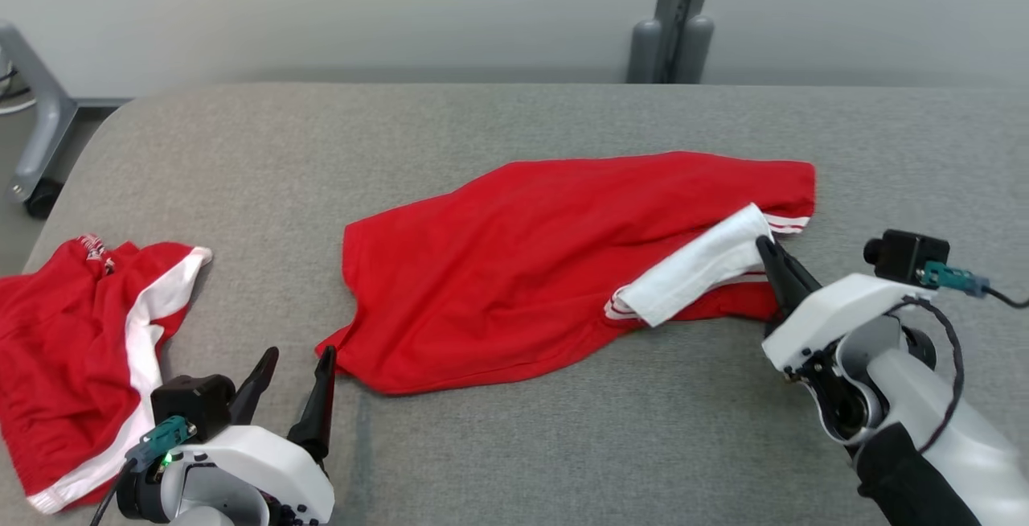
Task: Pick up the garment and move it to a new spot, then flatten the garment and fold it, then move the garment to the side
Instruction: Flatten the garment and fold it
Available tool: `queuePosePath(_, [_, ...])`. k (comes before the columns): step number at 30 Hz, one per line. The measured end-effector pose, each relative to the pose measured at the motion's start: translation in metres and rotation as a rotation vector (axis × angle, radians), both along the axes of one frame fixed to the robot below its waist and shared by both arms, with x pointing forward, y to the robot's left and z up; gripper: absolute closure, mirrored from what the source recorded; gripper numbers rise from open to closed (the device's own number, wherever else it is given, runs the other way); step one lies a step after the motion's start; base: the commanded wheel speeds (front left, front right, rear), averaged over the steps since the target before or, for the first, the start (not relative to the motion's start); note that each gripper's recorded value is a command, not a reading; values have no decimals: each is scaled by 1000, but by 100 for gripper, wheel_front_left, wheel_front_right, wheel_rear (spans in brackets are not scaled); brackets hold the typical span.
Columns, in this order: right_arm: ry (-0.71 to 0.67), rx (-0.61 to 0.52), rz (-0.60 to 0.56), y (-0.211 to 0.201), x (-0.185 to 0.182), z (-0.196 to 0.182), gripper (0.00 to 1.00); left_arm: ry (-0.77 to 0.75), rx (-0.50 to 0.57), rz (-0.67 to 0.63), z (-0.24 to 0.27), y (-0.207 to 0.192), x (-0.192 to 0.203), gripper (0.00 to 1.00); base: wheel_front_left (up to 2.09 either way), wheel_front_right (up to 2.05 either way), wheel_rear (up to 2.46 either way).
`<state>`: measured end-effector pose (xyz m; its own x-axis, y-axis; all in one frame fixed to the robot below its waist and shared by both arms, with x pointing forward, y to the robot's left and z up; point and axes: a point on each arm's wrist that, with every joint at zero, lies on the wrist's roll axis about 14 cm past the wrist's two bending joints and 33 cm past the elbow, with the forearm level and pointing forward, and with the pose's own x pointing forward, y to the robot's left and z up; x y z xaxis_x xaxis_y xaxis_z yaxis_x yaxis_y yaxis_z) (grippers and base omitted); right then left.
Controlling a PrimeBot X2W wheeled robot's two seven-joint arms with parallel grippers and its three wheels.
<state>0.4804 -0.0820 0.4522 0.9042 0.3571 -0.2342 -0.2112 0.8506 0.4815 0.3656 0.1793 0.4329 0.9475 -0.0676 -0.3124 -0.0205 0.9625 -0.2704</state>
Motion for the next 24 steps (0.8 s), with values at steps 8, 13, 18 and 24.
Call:
queuePosePath(8, [40,83,-40,-31,-41,-3,100,-17,-5,-56,6,-19,3,0,0,0,0])
queuePosePath(13, [111,93,-58,-48,-70,-23,100,-17,-6,-80,8,-26,4,0,0,0,0])
queuePosePath(18, [189,107,-82,-62,-94,-41,100,-11,-3,-85,6,-27,3,0,0,0,0])
queuePosePath(24, [304,101,-71,-73,-121,-61,0,-3,-5,-88,4,-29,-1,0,0,0,0])
